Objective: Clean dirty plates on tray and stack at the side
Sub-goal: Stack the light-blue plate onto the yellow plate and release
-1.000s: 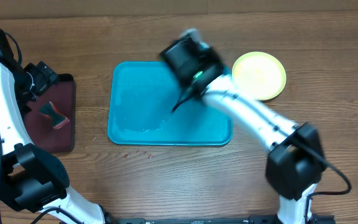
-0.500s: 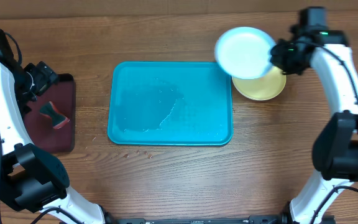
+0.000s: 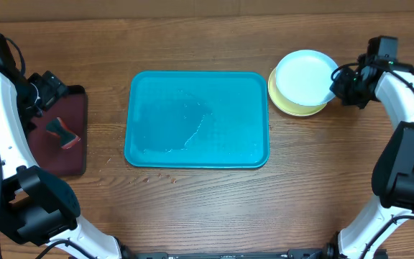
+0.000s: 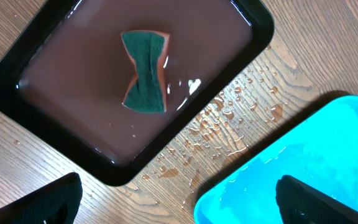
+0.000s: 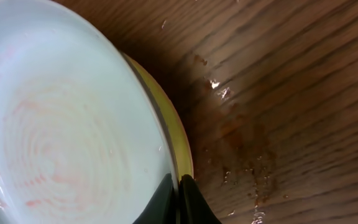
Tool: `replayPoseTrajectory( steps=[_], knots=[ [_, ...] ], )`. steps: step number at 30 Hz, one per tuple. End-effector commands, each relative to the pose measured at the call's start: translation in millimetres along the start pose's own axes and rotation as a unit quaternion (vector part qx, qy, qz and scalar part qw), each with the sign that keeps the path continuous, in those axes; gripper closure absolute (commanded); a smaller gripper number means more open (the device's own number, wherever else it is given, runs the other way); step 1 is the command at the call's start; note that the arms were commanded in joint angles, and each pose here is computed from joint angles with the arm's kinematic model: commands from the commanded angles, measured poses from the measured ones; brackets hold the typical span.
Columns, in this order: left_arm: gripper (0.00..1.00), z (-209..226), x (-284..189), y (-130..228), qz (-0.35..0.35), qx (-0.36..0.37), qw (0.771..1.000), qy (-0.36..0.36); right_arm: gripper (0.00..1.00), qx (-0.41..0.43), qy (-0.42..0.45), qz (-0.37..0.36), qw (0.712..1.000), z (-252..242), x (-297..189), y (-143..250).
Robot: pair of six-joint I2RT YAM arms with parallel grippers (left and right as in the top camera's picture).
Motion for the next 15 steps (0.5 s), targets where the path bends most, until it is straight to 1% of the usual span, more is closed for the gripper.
replayPoseTrajectory(
  steps=[1, 2, 3, 5, 8, 9, 14, 15],
  knots=[
    [0.0, -0.6, 3.2, 1.1, 0.005, -0.005, 1.0, -0.001, 0.96, -0.012, -0.006, 0.009, 1.0, 8.7, 9.8, 8.2],
    [0.0, -0.6, 3.2, 1.1, 0.005, -0.005, 1.0, -0.001, 0.96, -0.018, -0.006, 0.016, 1.0, 12.9, 16.6, 12.6],
    [0.0, -0.6, 3.2, 1.1, 0.004, -0.005, 1.0, -0.001, 0.94, -0.021, -0.007, 0.019, 1.0, 15.6, 19.5, 14.7],
    [0.0, -0.6, 3.2, 1.1, 0.005, -0.005, 1.0, -0.001, 0.86, -0.029, -0.009, 0.021, 0.999, 21.9, 21.3, 17.0],
    [0.0, -0.6, 3.2, 1.1, 0.004, -0.005, 1.0, -0.001, 0.64, -0.037, -0.012, 0.021, 0.999, 30.1, 22.1, 18.8],
    [0.0, -0.6, 3.2, 1.1, 0.005, -0.005, 1.0, -0.001, 0.61, -0.039, -0.012, 0.021, 0.999, 31.6, 22.3, 19.4],
    [0.0, -0.6, 3.2, 1.1, 0.004, -0.005, 1.0, -0.001, 0.52, -0.036, -0.014, 0.017, 0.999, 34.1, 8.2, 19.1],
    [0.0, -0.6, 3.2, 1.1, 0.004, -0.005, 1.0, -0.001, 0.49, -0.036, -0.015, 0.012, 0.999, 35.4, 1.1, 17.9]
  ],
)
Point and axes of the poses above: each gripper's point midway between its finger pads, its own x axis out along the fingers, its own z axis along the line the jaws close on, y = z × x, the point moved 2 cm from there along -x, back along the fingers, and after that the axes turned 9 degrees about -x, right-handed, at the moved point
